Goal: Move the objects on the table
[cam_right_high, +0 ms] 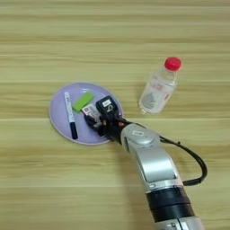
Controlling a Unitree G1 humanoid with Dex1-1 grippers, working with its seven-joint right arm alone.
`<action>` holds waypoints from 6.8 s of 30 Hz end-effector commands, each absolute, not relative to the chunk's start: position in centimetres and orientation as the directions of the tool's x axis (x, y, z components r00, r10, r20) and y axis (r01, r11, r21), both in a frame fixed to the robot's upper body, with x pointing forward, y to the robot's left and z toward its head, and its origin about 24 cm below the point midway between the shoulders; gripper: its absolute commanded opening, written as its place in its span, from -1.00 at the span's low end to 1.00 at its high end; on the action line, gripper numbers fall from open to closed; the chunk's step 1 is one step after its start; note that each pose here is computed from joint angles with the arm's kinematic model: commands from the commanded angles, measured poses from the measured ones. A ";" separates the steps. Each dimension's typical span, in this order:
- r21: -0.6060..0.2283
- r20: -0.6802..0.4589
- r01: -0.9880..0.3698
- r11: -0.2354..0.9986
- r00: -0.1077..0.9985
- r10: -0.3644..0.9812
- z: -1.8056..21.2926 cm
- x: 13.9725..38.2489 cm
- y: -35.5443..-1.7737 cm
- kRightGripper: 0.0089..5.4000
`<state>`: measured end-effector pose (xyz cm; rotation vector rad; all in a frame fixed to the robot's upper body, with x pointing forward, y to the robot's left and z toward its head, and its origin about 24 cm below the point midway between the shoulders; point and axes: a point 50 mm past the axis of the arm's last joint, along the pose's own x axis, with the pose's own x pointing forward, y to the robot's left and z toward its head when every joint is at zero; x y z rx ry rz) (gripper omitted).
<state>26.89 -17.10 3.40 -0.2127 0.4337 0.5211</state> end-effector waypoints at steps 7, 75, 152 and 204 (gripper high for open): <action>-0.122 -0.343 -0.452 0.883 0.854 0.390 6.1 27.8 -17.6 -0.22; -0.141 -0.062 0.235 0.962 0.968 -0.245 12.2 24.5 -33.0 -0.23; -0.024 -0.205 -0.190 0.982 0.962 0.181 9.8 20.5 -23.4 0.99; -0.011 -0.348 -0.373 0.928 0.871 0.347 4.3 23.1 -20.3 0.99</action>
